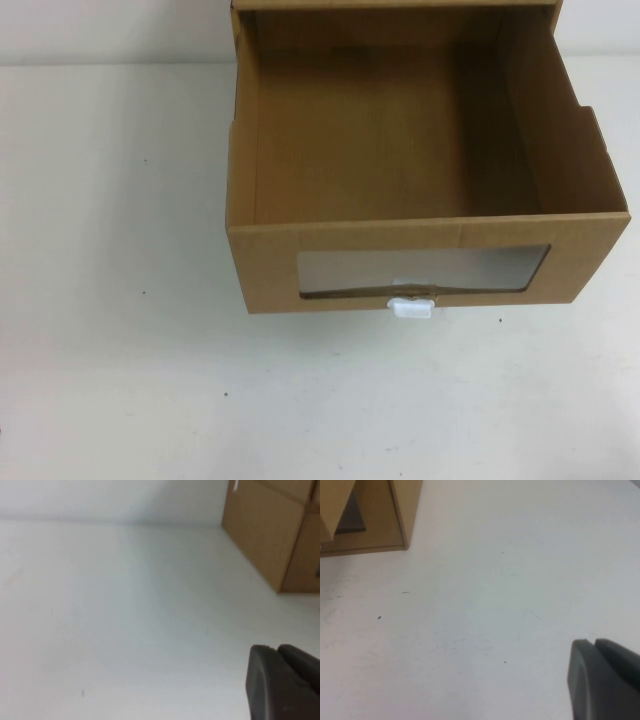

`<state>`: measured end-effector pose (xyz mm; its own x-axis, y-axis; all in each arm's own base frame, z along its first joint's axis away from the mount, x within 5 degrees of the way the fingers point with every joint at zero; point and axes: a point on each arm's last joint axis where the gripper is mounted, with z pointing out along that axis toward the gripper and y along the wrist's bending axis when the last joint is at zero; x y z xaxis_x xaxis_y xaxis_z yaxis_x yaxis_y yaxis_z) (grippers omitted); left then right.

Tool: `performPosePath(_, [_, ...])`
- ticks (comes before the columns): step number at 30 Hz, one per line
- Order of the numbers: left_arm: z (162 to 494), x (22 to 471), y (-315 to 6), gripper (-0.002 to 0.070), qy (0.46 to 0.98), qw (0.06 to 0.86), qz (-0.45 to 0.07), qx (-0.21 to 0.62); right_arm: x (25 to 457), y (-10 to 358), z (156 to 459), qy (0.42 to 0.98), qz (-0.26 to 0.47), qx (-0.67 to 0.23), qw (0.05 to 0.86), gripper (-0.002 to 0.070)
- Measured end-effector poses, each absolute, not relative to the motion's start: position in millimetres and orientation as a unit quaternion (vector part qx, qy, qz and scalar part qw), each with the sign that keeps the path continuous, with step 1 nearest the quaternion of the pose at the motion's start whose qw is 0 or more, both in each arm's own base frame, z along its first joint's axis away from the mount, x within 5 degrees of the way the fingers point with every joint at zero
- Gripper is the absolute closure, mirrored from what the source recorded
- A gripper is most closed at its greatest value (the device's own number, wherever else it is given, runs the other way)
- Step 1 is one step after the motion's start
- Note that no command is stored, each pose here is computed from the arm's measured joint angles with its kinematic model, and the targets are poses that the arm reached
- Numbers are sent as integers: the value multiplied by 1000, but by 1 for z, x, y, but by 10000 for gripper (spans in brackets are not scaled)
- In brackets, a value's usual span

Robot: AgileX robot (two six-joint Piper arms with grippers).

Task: Open the shoe box
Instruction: 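Pull the top drawer of the cardboard box fully open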

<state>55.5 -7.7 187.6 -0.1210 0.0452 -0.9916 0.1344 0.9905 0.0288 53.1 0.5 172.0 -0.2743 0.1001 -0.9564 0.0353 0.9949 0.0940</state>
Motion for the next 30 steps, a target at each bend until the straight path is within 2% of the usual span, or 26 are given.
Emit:
performPosePath(5, [175, 53, -8, 678, 791, 607, -34, 66, 53, 1, 172, 798, 27, 42, 601, 694])
performPosePath(30, [175, 53, -8, 678, 793, 604, -34, 66, 53, 1, 172, 798, 27, 42, 601, 694])
